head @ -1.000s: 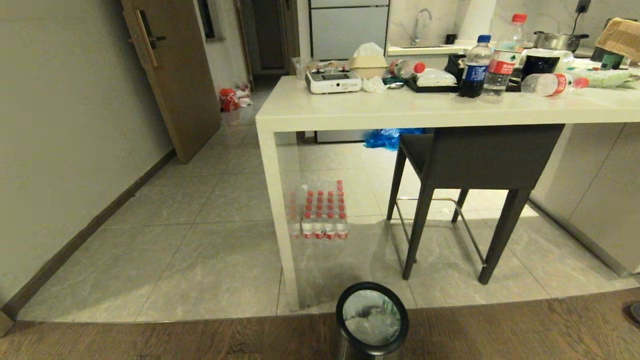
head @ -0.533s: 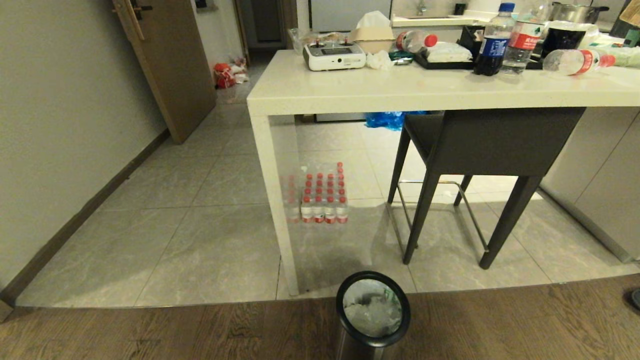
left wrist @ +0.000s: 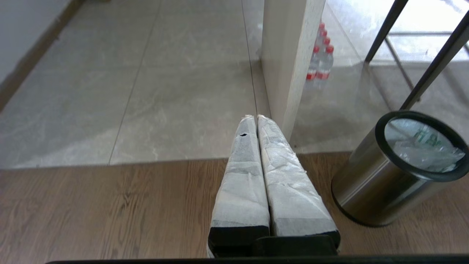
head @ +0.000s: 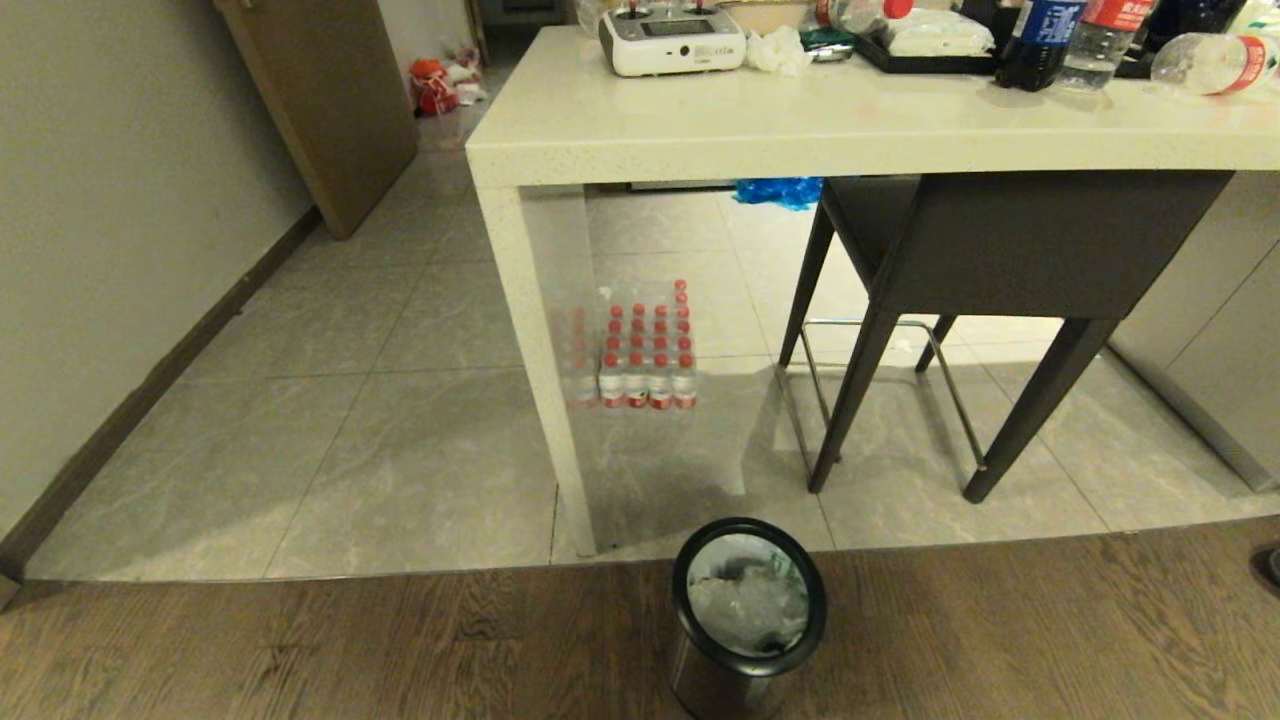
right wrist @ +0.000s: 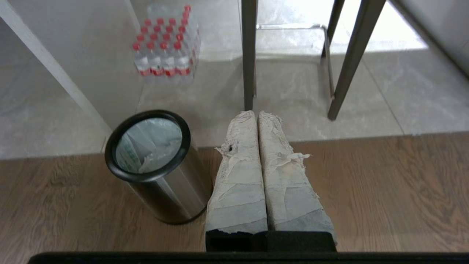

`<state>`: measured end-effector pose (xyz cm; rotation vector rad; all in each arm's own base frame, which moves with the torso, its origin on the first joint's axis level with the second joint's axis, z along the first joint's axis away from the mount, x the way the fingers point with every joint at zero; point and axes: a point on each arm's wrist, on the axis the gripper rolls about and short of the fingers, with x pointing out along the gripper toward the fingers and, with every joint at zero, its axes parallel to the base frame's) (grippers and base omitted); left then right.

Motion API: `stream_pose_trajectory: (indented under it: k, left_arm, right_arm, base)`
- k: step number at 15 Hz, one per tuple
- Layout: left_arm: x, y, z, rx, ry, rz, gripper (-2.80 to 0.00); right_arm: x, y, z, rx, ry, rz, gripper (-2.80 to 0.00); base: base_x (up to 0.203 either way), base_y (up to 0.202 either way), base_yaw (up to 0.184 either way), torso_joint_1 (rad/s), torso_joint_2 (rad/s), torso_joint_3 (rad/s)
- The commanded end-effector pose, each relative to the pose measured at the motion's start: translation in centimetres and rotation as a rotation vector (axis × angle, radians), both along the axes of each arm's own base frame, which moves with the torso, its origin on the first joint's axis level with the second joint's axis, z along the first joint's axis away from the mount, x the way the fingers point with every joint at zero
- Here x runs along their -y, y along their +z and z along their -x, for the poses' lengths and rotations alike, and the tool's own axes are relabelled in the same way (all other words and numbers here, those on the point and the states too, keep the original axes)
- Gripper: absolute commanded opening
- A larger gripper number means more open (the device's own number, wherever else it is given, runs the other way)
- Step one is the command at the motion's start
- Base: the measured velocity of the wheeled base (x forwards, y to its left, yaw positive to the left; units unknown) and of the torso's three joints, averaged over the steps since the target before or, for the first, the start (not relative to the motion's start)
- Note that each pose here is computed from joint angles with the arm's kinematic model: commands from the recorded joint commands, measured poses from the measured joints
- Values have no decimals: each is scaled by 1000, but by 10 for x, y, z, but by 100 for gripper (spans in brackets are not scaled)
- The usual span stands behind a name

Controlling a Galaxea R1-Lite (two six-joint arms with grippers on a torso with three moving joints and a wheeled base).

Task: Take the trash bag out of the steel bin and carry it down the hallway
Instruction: Place the outer trash can on the ground

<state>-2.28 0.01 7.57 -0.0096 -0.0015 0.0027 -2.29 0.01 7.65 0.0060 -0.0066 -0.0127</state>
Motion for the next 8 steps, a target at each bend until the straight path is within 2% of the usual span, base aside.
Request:
stream_pose_trajectory:
  k: [1,8]
  left_arm:
    - [0,0,0,-1,0,1,-280]
    - [0,0,0,-1,1,0,-280]
  right_arm:
    - [0,0,0,1,0,0,-280]
    - [0,0,0,-10,7,15,-280]
  base:
    - [0,0,0,0,-5,-203]
    - [0,0,0,2,0,-196]
